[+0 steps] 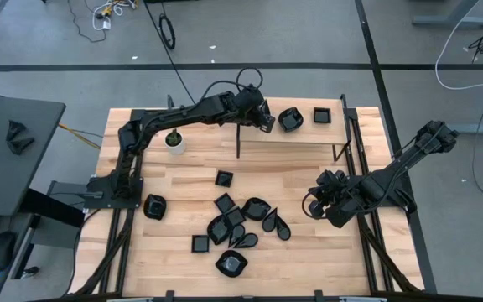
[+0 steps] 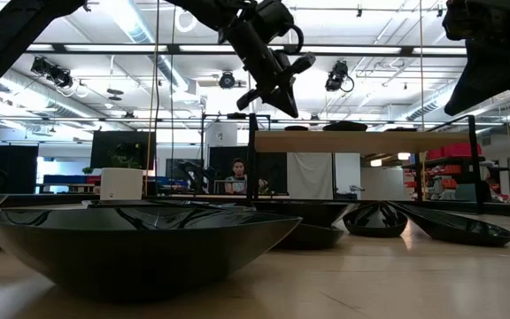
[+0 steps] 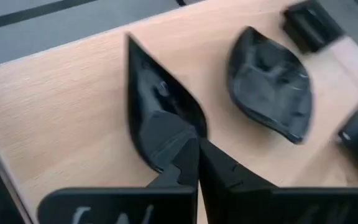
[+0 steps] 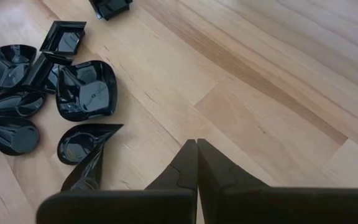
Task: Pick & Place Mini shaped plates
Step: Stack the drop-shaped plate on top of the drop-shaped plate on the shelf
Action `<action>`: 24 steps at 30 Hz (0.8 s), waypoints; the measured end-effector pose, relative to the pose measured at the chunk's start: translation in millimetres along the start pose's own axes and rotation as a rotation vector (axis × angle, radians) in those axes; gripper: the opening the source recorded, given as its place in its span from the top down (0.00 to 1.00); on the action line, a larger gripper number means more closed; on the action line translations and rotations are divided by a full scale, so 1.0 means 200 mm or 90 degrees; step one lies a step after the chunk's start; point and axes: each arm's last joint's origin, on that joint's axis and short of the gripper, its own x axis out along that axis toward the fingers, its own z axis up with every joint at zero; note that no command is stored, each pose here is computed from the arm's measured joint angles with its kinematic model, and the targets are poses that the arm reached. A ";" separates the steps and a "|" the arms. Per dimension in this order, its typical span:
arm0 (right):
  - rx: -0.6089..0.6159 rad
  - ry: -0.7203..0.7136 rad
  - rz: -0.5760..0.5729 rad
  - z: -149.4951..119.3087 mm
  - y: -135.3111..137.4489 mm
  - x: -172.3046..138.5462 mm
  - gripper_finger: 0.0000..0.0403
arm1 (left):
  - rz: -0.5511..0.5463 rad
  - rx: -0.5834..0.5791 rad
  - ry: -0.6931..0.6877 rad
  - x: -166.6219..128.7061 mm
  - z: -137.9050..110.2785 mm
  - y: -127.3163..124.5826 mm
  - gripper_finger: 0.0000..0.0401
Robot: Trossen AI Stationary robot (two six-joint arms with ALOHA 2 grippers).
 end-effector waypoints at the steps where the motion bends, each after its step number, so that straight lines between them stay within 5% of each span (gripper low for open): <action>1: 0.002 0.000 0.000 0.00 0.00 0.00 1.00 | -0.010 0.006 0.011 -0.01 0.00 0.00 0.99; 10: 0.002 -0.005 0.005 0.00 0.01 0.00 1.00 | -0.006 0.023 0.076 0.03 -0.08 -0.02 0.99; 17: 0.001 -0.006 0.005 0.00 0.01 0.00 1.00 | 0.040 0.022 0.033 0.06 -0.06 0.00 0.98; 24: -0.004 -0.007 0.006 0.00 0.01 0.00 1.00 | 0.002 0.039 -0.040 0.08 -0.02 -0.03 0.98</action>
